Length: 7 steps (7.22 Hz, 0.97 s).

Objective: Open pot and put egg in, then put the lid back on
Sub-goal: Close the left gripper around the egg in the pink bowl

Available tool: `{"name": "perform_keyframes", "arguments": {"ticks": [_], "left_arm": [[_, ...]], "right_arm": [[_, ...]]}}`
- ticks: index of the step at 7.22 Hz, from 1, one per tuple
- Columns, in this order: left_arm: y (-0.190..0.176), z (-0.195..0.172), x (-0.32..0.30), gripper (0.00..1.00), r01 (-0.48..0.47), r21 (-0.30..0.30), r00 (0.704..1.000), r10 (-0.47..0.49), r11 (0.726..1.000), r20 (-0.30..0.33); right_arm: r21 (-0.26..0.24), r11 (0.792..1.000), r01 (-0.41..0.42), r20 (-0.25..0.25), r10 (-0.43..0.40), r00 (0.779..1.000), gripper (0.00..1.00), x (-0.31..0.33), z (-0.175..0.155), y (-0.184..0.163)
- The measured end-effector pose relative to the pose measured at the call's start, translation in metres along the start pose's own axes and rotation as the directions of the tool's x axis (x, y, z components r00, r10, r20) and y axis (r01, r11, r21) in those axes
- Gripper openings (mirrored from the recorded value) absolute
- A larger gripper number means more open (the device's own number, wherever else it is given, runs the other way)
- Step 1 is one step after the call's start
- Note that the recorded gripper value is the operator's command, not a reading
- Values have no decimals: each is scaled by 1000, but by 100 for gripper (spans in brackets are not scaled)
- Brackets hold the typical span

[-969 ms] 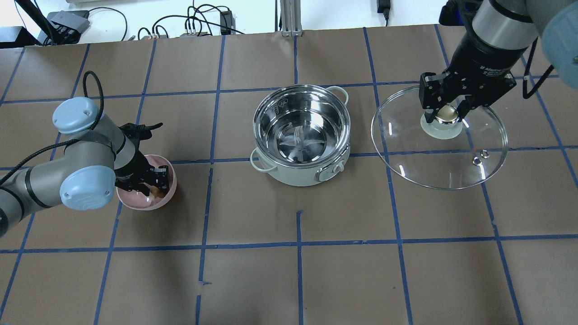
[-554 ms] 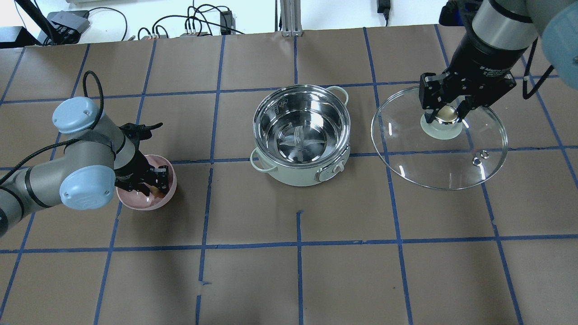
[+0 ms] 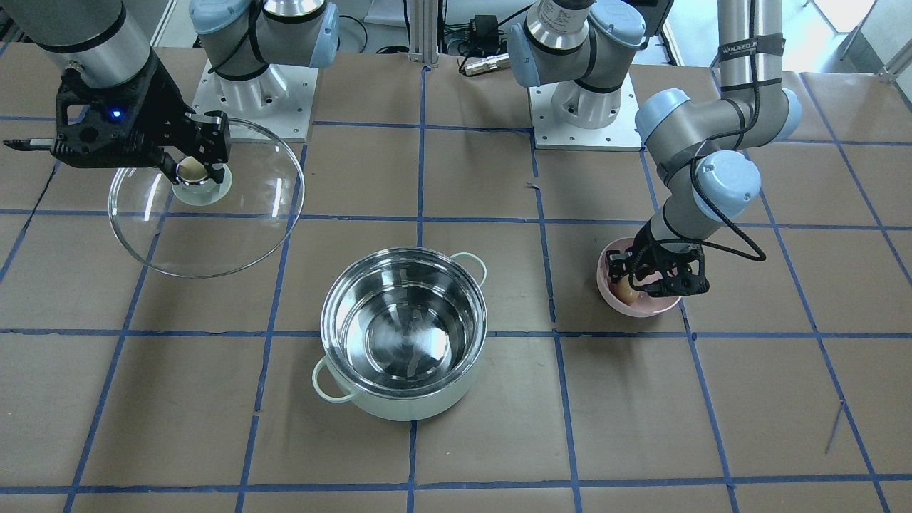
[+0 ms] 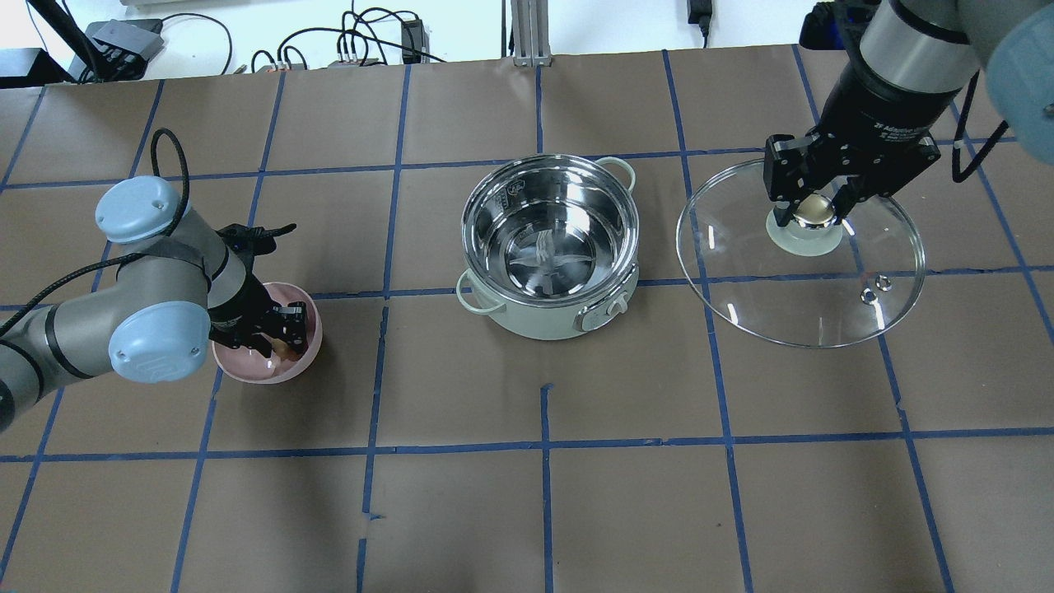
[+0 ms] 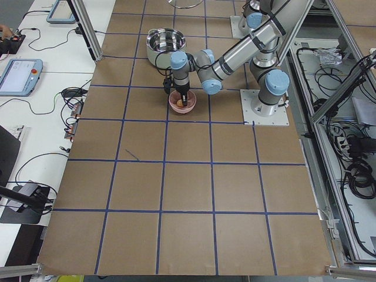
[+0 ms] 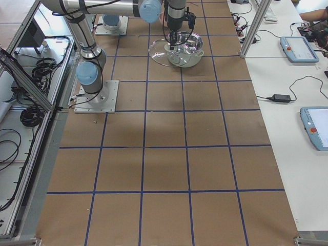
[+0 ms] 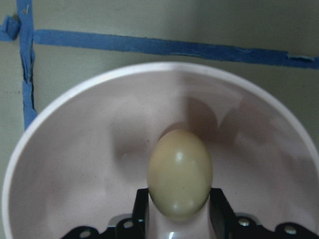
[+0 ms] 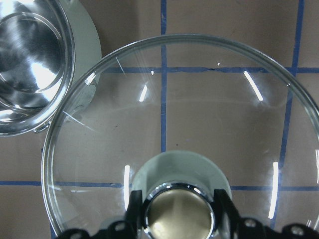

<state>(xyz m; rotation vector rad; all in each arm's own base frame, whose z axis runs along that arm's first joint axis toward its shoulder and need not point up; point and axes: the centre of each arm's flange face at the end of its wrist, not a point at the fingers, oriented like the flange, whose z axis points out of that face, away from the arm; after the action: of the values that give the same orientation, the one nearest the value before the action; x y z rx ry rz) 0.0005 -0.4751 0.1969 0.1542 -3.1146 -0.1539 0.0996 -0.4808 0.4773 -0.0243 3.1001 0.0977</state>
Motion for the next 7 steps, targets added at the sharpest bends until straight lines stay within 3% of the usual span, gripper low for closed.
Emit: {"name": "perform_keyframes", "arguments": {"ticks": [2,5,7], "left_arm": [[-2,-3,0,52,-7,21,1000,7,1000,0],[-3,-3,-1,64,-13,28,1000,13,1000,7],[-4,-4,-1,62,-15,29,1000,15,999,8]], "right_arm": [[-1,1000,-1,1,1,1000,26,0,0,0],[-1,1000,3,0,-3,1000,26,0,0,0],[-2,1000,4,0,-4,1000,26,0,1,0]]}}
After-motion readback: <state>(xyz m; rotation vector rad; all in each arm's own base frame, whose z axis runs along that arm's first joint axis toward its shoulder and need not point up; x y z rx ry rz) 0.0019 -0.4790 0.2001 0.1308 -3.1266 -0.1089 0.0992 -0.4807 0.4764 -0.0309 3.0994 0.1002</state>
